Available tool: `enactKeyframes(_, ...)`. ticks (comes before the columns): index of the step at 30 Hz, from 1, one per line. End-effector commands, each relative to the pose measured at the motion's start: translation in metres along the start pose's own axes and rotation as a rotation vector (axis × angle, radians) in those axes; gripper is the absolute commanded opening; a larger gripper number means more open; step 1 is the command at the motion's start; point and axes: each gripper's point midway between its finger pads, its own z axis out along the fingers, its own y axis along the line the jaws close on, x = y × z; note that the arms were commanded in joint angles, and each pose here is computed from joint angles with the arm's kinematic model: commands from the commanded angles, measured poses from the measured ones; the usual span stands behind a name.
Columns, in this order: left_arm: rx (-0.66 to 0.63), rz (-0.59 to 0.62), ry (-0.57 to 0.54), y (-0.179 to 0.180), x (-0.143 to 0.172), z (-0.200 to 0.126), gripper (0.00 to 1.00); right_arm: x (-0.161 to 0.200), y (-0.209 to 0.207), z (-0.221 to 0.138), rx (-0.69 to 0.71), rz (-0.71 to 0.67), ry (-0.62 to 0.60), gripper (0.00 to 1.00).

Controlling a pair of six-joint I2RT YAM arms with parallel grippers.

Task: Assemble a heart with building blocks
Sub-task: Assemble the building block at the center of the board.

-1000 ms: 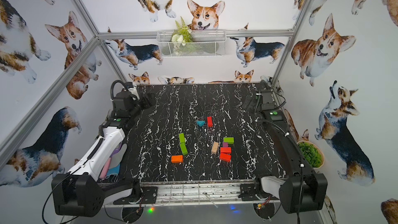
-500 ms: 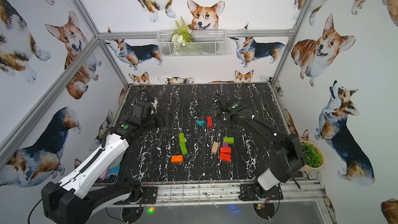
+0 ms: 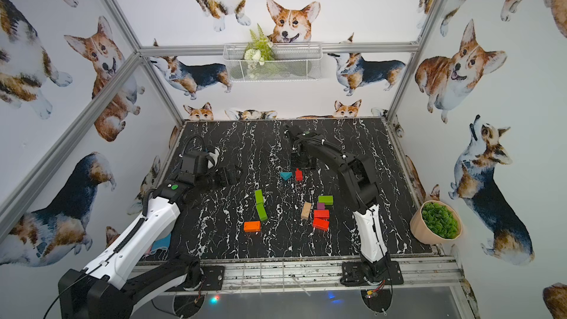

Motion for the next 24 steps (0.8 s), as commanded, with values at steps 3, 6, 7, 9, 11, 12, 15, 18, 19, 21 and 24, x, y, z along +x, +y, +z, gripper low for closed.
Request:
enactKeyframes(3,0.083,-0.045,0.012,-0.005,0.002,0.002,1.00,0.007,0.004,0.013,0.005,-0.014,0.063,0.56)
enactKeyframes(6,0.046,-0.016,-0.044,0.001,-0.006,-0.006,1.00,0.007,-0.003,0.013,0.036,-0.004,0.054,0.55)
enactKeyframes(7,0.039,-0.020,-0.057,0.003,-0.006,-0.006,1.00,0.006,-0.004,0.011,0.035,0.002,0.033,0.55)
enactKeyframes(9,0.030,-0.051,-0.066,0.008,-0.003,-0.002,1.00,0.006,-0.004,0.003,0.011,0.015,-0.005,0.55)
enactKeyframes(11,0.024,-0.092,-0.031,0.013,0.006,0.005,1.00,0.005,-0.004,-0.005,-0.004,0.027,-0.032,0.56)
enactKeyframes(12,0.019,-0.102,0.002,0.014,0.011,0.010,1.00,0.005,-0.006,-0.011,-0.007,0.029,-0.046,0.56)
enactKeyframes(15,0.023,-0.133,0.114,0.018,0.032,0.025,0.85,0.008,-0.019,-0.014,0.019,0.046,-0.046,0.53)
enactKeyframes(18,0.010,-0.170,0.141,0.024,0.043,0.030,0.81,0.013,-0.031,-0.002,0.006,0.090,0.000,0.47)
enactKeyframes(19,0.002,-0.175,0.146,0.026,0.045,0.031,0.79,0.014,-0.033,0.003,0.007,0.098,0.013,0.45)
enactKeyframes(21,-0.007,-0.183,0.159,0.028,0.049,0.031,0.77,0.014,-0.033,0.011,0.003,0.096,0.032,0.41)
enactKeyframes(24,-0.009,-0.187,0.169,0.030,0.054,0.031,0.74,0.015,-0.028,0.026,-0.003,0.081,0.063,0.36)
